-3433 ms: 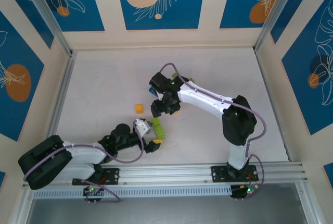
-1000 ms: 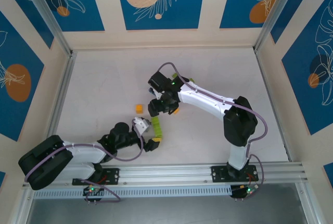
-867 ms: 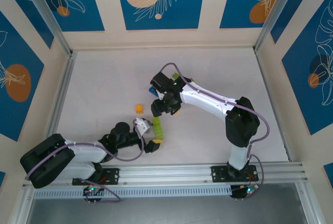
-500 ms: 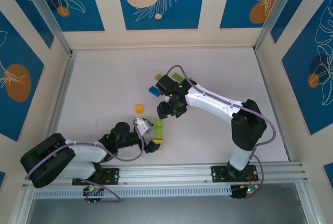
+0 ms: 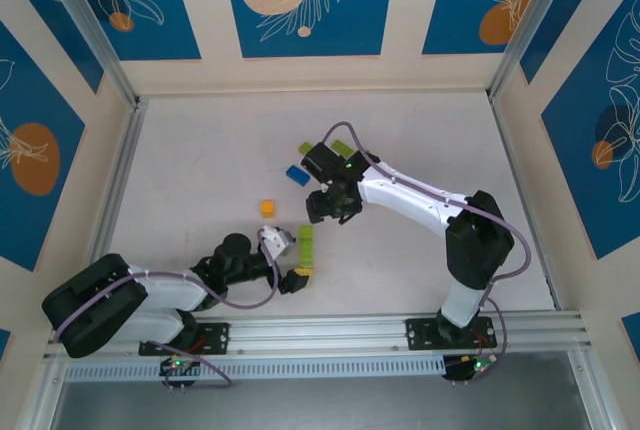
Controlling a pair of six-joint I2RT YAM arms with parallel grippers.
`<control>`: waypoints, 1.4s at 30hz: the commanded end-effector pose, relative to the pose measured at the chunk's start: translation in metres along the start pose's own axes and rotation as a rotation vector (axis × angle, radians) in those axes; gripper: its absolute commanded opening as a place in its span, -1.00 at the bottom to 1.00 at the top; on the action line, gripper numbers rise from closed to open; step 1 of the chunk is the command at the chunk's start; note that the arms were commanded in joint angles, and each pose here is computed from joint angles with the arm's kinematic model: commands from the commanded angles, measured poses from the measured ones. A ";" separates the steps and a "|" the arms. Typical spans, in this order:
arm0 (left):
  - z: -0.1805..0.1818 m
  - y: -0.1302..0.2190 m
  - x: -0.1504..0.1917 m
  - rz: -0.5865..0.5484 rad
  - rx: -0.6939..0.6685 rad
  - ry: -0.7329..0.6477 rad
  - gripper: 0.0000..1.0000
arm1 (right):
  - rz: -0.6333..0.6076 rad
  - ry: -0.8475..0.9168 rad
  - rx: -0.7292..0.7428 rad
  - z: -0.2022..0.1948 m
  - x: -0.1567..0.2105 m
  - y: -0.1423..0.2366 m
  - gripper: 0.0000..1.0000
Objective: Assemble a carrot with lego
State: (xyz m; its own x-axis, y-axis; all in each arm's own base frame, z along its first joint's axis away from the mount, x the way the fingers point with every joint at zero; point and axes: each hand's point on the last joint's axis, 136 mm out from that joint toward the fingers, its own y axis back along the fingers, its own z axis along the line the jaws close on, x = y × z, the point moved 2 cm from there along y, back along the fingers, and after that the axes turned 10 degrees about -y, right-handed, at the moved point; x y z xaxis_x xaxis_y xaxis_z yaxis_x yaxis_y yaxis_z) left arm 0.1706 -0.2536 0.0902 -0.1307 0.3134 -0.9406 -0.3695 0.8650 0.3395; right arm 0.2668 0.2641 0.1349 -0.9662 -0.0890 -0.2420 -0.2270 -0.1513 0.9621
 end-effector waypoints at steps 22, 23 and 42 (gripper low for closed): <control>0.004 -0.003 -0.013 -0.034 0.003 -0.008 0.99 | 0.040 -0.053 -0.069 -0.003 0.026 0.013 0.36; 0.005 -0.004 -0.013 -0.032 0.001 -0.007 0.99 | 0.040 -0.054 -0.077 -0.001 0.025 0.013 0.36; 0.003 -0.005 -0.013 -0.030 0.012 -0.004 0.99 | 0.069 0.009 -0.129 0.024 0.020 0.005 0.36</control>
State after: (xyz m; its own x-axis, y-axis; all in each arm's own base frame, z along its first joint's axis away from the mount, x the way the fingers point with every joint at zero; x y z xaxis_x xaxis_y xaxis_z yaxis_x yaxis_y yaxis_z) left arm 0.1729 -0.2562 0.0910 -0.1321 0.3149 -0.9399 -0.3687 0.8646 0.3415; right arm 0.2442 0.2727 0.1326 -0.9794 -0.0842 -0.1836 -0.1604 -0.2285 0.9602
